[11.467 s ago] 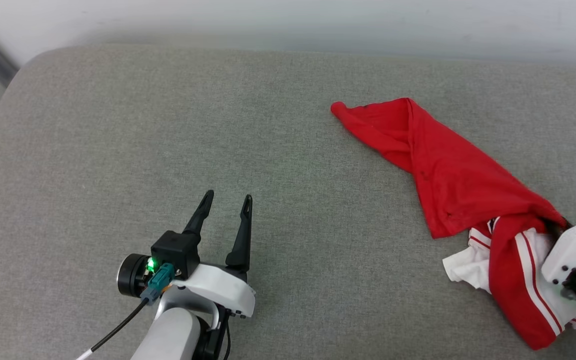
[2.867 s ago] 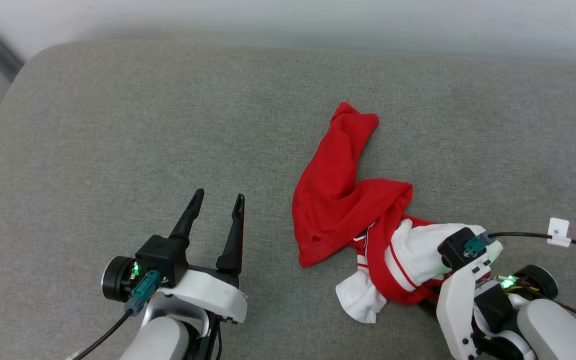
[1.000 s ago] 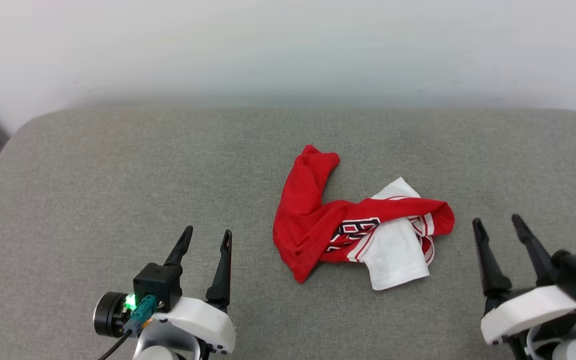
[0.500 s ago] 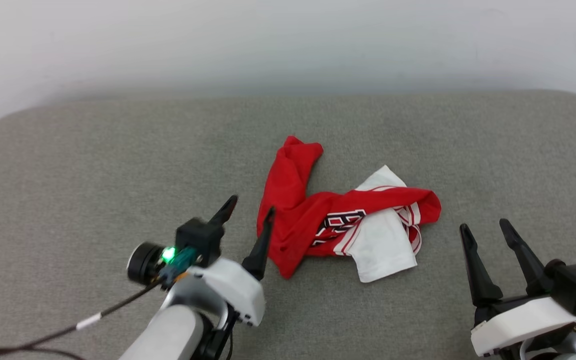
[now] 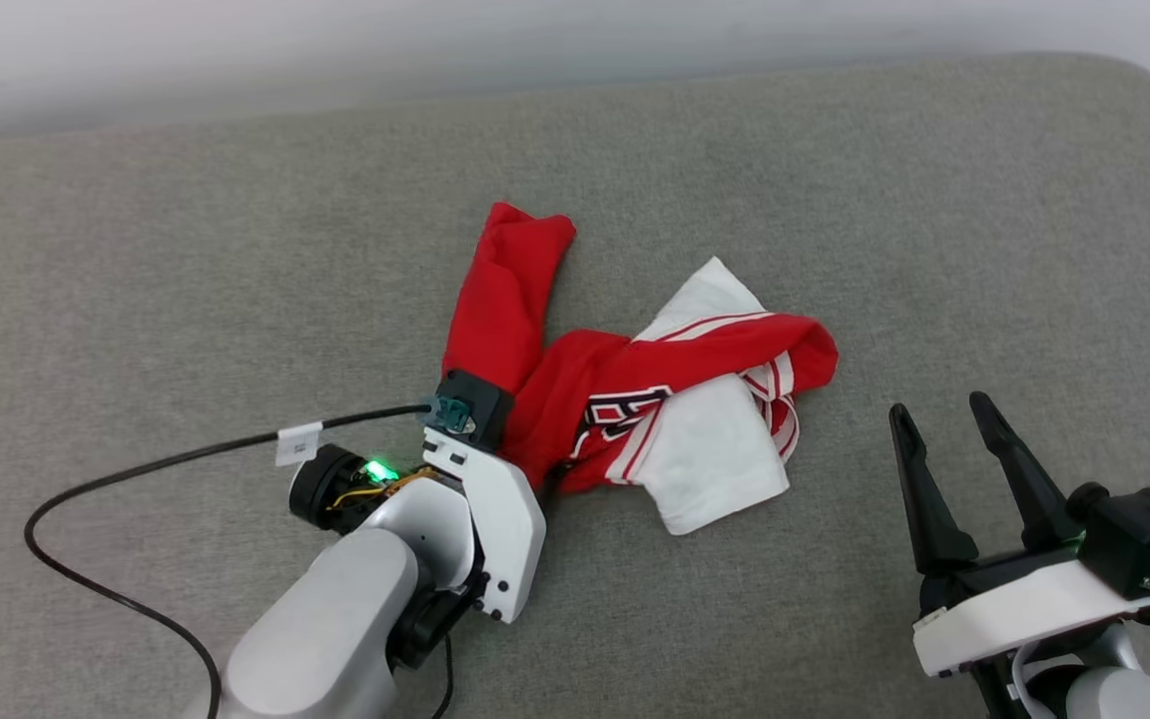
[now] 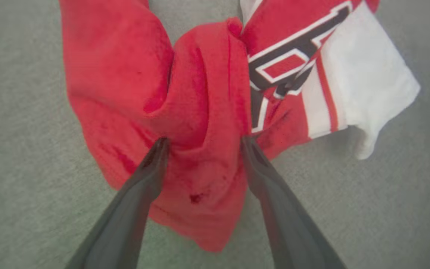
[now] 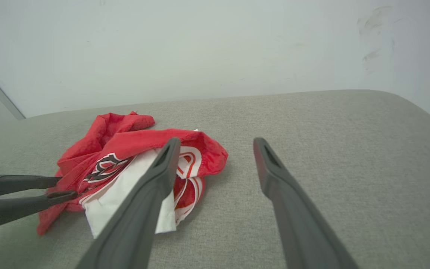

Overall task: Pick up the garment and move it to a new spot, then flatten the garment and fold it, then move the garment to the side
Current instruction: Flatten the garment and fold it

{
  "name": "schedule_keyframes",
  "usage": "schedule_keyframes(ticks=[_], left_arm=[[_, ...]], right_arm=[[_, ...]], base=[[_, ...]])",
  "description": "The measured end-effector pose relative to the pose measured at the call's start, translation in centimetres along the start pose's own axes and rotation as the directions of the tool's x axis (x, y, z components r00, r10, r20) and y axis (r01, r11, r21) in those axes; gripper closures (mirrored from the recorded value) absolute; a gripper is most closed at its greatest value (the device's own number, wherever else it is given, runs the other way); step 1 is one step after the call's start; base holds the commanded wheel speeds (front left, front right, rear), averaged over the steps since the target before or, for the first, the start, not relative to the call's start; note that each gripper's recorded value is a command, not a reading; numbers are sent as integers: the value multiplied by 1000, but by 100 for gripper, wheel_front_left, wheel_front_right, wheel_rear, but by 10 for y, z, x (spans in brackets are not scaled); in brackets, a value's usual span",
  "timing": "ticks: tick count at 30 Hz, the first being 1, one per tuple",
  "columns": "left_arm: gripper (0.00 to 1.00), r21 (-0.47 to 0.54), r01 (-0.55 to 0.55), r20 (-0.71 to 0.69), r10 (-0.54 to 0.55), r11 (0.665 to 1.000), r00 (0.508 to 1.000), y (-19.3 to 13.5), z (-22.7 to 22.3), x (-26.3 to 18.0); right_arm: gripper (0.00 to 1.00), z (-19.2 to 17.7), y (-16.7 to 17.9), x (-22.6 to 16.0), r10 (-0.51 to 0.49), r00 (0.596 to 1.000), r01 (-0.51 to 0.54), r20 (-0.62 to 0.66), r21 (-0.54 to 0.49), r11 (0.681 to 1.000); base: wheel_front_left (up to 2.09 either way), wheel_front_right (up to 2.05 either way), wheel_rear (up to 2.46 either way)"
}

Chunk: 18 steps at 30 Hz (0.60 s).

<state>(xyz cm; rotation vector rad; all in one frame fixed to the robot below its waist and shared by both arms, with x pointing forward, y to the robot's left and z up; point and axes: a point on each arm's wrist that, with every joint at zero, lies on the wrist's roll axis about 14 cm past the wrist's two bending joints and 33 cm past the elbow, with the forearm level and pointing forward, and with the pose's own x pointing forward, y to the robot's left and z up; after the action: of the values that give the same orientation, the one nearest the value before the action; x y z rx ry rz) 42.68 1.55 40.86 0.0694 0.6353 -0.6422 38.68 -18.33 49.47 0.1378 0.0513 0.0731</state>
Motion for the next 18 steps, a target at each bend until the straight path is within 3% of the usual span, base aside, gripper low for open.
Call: schedule_keyframes(ticks=[4,5,6,7,8,18], left_arm=[[0,-16,16,-148,-19,1000,989,4,-27,10],[5,-24,23,-176,-27,999,984,4,-30,12],[52,-25,30,-194,-34,999,980,3,-32,13],[71,-25,32,-197,-36,999,980,3,-32,13],[100,-24,30,-197,-34,999,980,4,-32,13],[100,9,-109,-31,109,994,994,38,-12,-30]], right_arm=[[0,-10,-6,1,-21,1000,22,-19,19,1000],[0,-11,-7,0,-25,999,25,-24,21,999],[0,-12,-7,1,-26,999,27,-24,24,999],[0,-12,-7,1,-28,999,29,-21,25,999],[0,-12,-8,1,-30,999,31,-21,27,999],[0,-3,-4,-3,-17,1000,17,3,35,999]], base=[[0,0,0],[0,0,0],[0,0,0],[0,0,0],[0,0,0],[0,0,0]])
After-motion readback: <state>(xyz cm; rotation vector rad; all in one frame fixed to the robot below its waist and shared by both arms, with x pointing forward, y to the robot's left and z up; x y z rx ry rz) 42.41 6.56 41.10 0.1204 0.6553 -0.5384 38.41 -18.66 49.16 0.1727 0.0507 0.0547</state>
